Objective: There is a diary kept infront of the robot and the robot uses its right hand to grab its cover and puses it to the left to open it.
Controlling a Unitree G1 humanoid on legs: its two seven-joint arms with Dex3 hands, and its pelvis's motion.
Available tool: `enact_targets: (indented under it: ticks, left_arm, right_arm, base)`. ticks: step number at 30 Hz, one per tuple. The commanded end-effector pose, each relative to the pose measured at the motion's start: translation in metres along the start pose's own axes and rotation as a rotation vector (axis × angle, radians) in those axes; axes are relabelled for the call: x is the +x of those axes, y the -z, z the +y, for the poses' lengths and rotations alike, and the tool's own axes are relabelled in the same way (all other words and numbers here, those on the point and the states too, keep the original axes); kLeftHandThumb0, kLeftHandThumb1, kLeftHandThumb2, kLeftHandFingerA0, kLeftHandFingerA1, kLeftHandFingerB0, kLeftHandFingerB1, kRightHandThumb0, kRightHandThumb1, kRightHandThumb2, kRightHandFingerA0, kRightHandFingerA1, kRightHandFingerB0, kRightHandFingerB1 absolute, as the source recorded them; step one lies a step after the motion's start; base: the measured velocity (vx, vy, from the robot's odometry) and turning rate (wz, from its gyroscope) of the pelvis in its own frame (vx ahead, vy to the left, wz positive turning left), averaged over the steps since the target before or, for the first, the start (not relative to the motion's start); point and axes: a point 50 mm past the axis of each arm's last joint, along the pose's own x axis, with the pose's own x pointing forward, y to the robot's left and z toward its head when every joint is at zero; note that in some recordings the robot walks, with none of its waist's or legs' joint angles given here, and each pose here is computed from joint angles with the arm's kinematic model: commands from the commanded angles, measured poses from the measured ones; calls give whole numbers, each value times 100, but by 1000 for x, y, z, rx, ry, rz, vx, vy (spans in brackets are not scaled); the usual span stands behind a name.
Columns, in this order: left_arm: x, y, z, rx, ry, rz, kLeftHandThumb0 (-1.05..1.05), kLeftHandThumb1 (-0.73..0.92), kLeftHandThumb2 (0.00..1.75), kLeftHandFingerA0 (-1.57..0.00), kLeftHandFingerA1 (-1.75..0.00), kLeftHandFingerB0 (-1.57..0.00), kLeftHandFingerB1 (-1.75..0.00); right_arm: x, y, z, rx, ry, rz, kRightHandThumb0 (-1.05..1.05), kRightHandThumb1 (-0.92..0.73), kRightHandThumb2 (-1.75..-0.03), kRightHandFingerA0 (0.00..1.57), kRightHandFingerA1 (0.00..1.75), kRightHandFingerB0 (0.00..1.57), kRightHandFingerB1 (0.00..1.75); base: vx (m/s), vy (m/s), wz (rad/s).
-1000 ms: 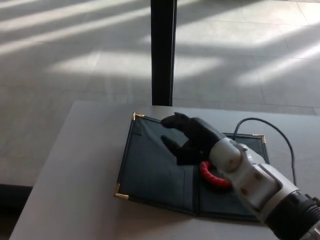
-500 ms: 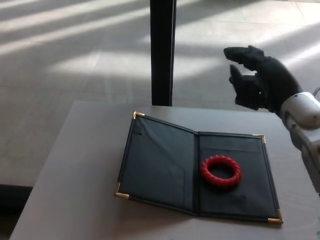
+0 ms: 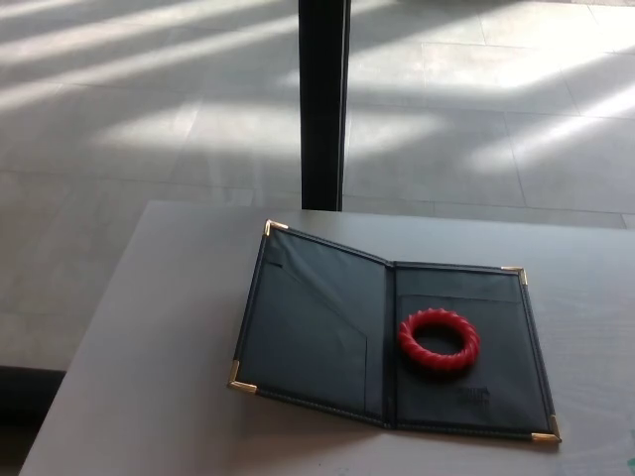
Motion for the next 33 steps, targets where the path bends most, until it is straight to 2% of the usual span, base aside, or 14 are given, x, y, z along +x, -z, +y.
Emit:
enact_targets:
  ticks: [1, 6, 7, 13, 16, 22, 23, 24, 25, 27, 28, 29, 30, 33]
  left_arm:
    - [-6, -1, 25, -39, -77, -24, -105, 92, 108, -47, -175, -31, -164]
    - [-7, 2, 28, -29, -72, -19, -105, 92, 102, -51, -175, -40, -158]
    - [-7, 1, 29, -36, -73, -16, -105, 78, 149, -62, -151, -44, -136]
    - [-8, 0, 30, -39, -78, -25, -105, 80, 150, -63, -155, -46, -140]
    - [-8, 0, 31, -30, -78, -24, -105, 79, 149, -62, -152, -43, -136]
    - [-8, 2, 30, -57, -86, -17, -105, 79, 150, -59, -153, -40, -135]
    - [-8, 2, 31, -44, -88, -17, -105, 79, 148, -64, -152, -43, -135]
    - [-8, 3, 31, -46, -82, -17, -105, 79, 149, -64, -154, -42, -136]
    - [-8, 3, 31, -48, -84, -17, -105, 79, 149, -66, -155, -46, -138]
    - [-8, 4, 31, -49, -84, -15, -105, 79, 149, -66, -155, -46, -138]
    - [-8, 4, 31, -50, -93, -14, -105, 92, 107, -50, -175, -33, -169]
    - [-8, 5, 32, -46, -91, -12, -105, 79, 149, -65, -154, -45, -138]
    - [-9, 7, 32, -40, -96, -12, -105, 92, 107, -51, -175, -34, -169]
    - [-10, 9, 33, -35, -103, -7, -105, 92, 108, -54, -175, -35, -174]
  right_arm:
    - [-112, 7, -191, 179, 646, -144, -74, -92, -74, 57, 85, 50, 70]
    - [-138, 22, -222, 125, 755, -90, -80, -92, -78, 42, 97, 36, 77]
    - [-144, 25, -227, 127, 774, -86, -80, -92, -82, 45, 99, 36, 78]
    - [-170, 38, -248, 159, 866, -42, -80, -92, -73, 38, 108, 34, 86]
    - [-183, 49, -259, 121, 910, -9, -83, -92, -72, 26, 120, 23, 92]
    - [-213, 85, -265, 145, 997, 97, -80, -92, -73, 25, 128, 26, 95]
    - [-221, 100, -259, 168, 1023, 139, -82, -92, -73, 23, 142, 30, 101]
    - [-224, 111, -256, 138, 1017, 188, -88, -92, -77, 35, 127, 39, 98]
    - [-228, 120, -251, 150, 1017, 204, -86, -92, -80, 34, 124, 30, 96]
    - [-229, 121, -251, 149, 1017, 202, -86, -92, -80, 34, 124, 30, 96]
    - [-233, 131, -245, 166, 994, 229, -84, -92, -76, 32, 119, 29, 94]
    - [-235, 142, -241, 220, 1008, 242, -78, -79, -116, 53, 102, 40, 84]
    - [-239, 160, -229, 280, 1018, 283, -86, -82, -117, 47, 98, 35, 82]
    - [-243, 177, -214, 322, 1026, 309, -81, -77, -114, 49, 99, 33, 81]
  base:
    - [0, 0, 0]
    - [0, 0, 0]
    - [0, 0, 0]
    - [0, 0, 0]
    - [0, 0, 0]
    - [0, 0, 0]
    - [0, 0, 0]
    - [0, 0, 0]
    - [0, 0, 0]
    - [0, 0, 0]
    - [0, 0, 0]
    - [0, 0, 0]
    - [0, 0, 0]
    - [0, 0, 0]
